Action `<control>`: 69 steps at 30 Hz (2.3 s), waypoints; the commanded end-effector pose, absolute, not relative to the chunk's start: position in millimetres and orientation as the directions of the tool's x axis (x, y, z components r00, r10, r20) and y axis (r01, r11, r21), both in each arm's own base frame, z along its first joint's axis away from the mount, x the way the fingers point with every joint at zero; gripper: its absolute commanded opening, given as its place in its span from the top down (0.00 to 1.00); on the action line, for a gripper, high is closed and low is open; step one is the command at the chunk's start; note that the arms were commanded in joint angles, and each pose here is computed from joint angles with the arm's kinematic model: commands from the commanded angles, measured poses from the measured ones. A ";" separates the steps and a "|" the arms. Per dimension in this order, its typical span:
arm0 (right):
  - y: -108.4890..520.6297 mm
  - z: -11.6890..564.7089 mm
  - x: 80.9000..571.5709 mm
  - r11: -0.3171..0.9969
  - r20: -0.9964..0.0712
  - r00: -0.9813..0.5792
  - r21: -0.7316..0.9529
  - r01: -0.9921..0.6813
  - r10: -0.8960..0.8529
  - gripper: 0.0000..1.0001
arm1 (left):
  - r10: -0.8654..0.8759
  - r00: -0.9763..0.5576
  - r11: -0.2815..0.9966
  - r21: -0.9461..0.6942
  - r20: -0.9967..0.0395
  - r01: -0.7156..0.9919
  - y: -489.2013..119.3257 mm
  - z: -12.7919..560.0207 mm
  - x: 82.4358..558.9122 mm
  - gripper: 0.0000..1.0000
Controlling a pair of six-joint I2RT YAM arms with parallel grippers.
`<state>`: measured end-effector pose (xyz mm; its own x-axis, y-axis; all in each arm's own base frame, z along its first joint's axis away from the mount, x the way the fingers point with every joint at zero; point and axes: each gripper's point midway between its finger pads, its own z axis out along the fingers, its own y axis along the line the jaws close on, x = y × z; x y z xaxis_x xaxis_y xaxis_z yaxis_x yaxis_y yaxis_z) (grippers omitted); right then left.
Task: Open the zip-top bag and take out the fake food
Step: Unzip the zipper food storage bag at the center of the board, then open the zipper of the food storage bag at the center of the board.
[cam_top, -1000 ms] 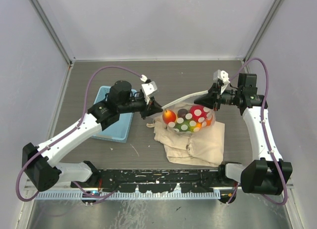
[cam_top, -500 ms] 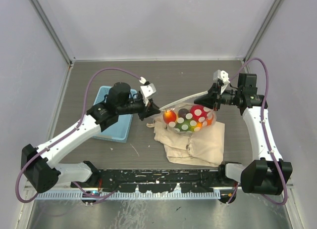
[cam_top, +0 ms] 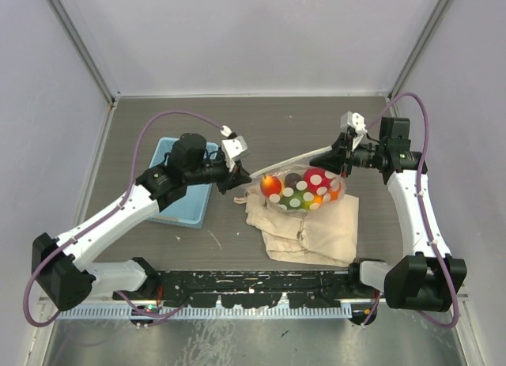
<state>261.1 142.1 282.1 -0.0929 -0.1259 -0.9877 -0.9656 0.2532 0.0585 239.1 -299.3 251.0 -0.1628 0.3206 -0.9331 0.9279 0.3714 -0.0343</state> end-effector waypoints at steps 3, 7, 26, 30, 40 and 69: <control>140.0 290.7 263.8 0.249 -0.992 -0.049 0.019 -0.968 -0.114 0.99 | 0.361 -0.148 0.408 0.013 -0.921 0.913 -280.4 246.0 240.4 1.00; 140.0 289.9 264.0 0.249 -0.992 -0.051 0.021 -0.968 -0.113 0.99 | 0.375 -0.151 0.414 0.020 -0.915 0.910 -276.0 241.0 240.0 1.00; 139.6 290.3 263.7 0.251 -0.992 -0.050 0.020 -0.968 -0.114 0.99 | 0.443 -0.178 0.456 0.050 -0.879 0.889 -257.9 216.1 243.3 1.00; 139.8 290.0 263.7 0.249 -0.992 -0.052 0.023 -0.968 -0.112 0.99 | 0.448 -0.180 0.477 0.064 -0.876 0.877 -253.5 214.9 246.6 1.00; 140.8 286.1 264.3 0.238 -0.992 -0.072 0.046 -0.970 -0.102 0.99 | 0.131 -0.188 0.478 -0.104 -0.973 0.872 -271.7 300.7 233.3 0.02; 149.0 281.9 258.8 0.204 -0.992 -0.065 0.043 -0.978 -0.104 0.99 | 0.198 -0.316 0.362 -0.230 -0.928 0.903 -369.3 320.2 270.9 0.60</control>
<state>260.6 145.7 270.6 -0.1222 -0.1227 -0.9849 -0.9674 0.2364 0.0905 264.0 -363.0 297.8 -0.3953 0.2278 -0.8899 0.8760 0.3848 -0.2906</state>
